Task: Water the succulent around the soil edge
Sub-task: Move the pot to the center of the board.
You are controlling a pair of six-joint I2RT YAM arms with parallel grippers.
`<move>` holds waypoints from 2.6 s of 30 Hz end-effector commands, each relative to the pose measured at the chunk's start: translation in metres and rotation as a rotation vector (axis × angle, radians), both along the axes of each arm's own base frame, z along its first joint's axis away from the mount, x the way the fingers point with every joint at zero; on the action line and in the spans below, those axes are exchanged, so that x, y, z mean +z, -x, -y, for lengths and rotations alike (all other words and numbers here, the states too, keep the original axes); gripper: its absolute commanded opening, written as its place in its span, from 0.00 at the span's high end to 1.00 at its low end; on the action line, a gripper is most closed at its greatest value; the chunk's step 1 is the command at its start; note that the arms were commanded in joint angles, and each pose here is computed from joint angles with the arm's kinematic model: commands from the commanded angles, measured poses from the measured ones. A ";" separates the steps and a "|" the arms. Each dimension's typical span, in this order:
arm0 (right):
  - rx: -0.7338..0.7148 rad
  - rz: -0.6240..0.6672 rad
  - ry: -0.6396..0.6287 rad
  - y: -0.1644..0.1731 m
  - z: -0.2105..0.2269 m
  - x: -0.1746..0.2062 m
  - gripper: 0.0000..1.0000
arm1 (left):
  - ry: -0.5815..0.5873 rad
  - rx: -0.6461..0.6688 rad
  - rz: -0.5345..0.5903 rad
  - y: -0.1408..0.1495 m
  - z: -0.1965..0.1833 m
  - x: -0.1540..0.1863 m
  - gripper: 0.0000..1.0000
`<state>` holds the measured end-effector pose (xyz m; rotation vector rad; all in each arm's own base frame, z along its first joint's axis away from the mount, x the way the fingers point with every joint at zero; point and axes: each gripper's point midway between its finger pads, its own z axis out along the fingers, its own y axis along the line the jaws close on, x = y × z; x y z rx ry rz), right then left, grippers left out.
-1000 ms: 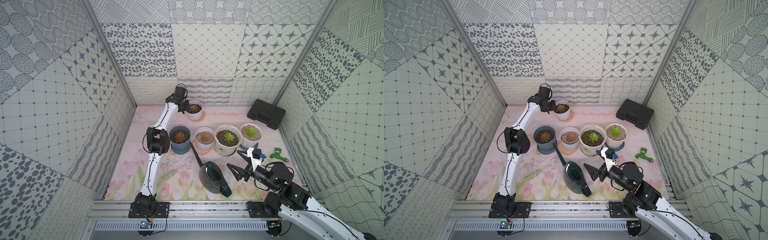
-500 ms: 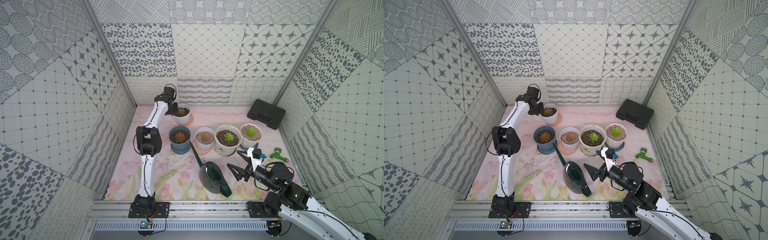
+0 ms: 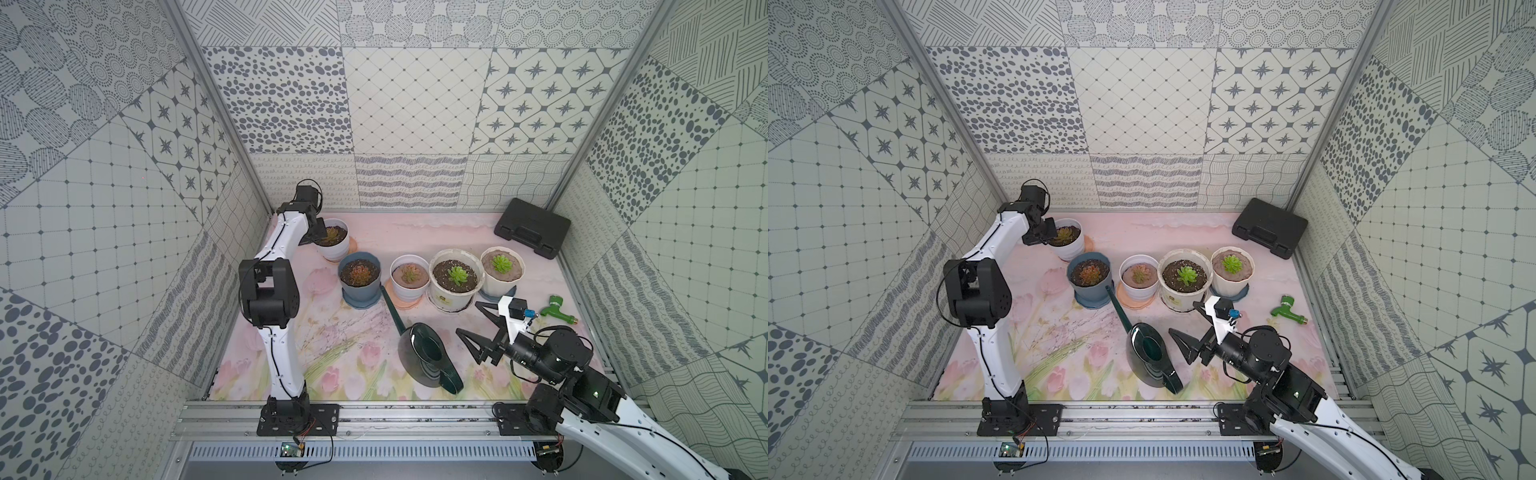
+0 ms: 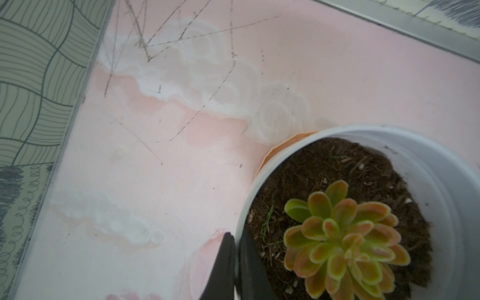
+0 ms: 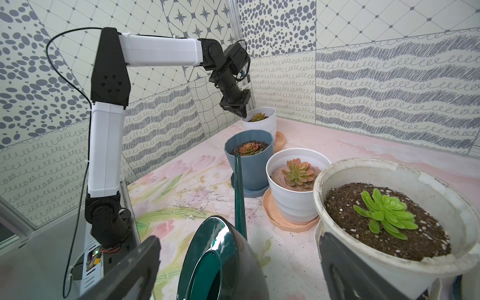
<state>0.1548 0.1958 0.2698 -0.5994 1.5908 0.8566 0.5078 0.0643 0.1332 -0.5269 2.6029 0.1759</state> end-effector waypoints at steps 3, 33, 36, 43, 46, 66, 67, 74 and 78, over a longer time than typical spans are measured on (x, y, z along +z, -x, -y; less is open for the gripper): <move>0.032 0.011 -0.041 0.005 -0.003 0.005 0.02 | -0.098 0.125 -0.081 0.069 -0.057 -0.001 1.00; 0.047 -0.015 -0.045 0.005 -0.008 0.000 0.02 | 0.143 0.093 -0.015 0.195 -0.003 0.004 1.00; 0.042 -0.016 -0.040 0.003 -0.008 -0.001 0.02 | 0.185 0.103 0.018 0.191 0.003 0.002 1.00; 0.024 -0.023 -0.018 -0.001 -0.009 -0.006 0.02 | 0.209 0.122 0.073 0.173 0.002 0.001 1.00; 0.016 -0.029 -0.006 -0.004 -0.009 -0.009 0.02 | 0.214 0.119 0.087 0.166 0.002 0.001 1.00; -0.033 -0.142 0.279 0.006 -0.029 -0.037 0.02 | 0.253 0.019 0.268 0.175 0.020 0.061 0.47; -0.049 -0.152 0.303 0.008 -0.027 -0.037 0.02 | 0.277 0.007 0.296 0.180 0.026 0.068 0.43; -0.071 -0.246 0.447 0.033 -0.021 -0.049 0.02 | 0.370 -0.094 0.413 0.222 0.070 0.095 0.18; -0.026 -0.321 0.539 0.054 -0.027 -0.073 0.02 | 0.364 -0.195 0.444 0.246 0.093 0.101 0.01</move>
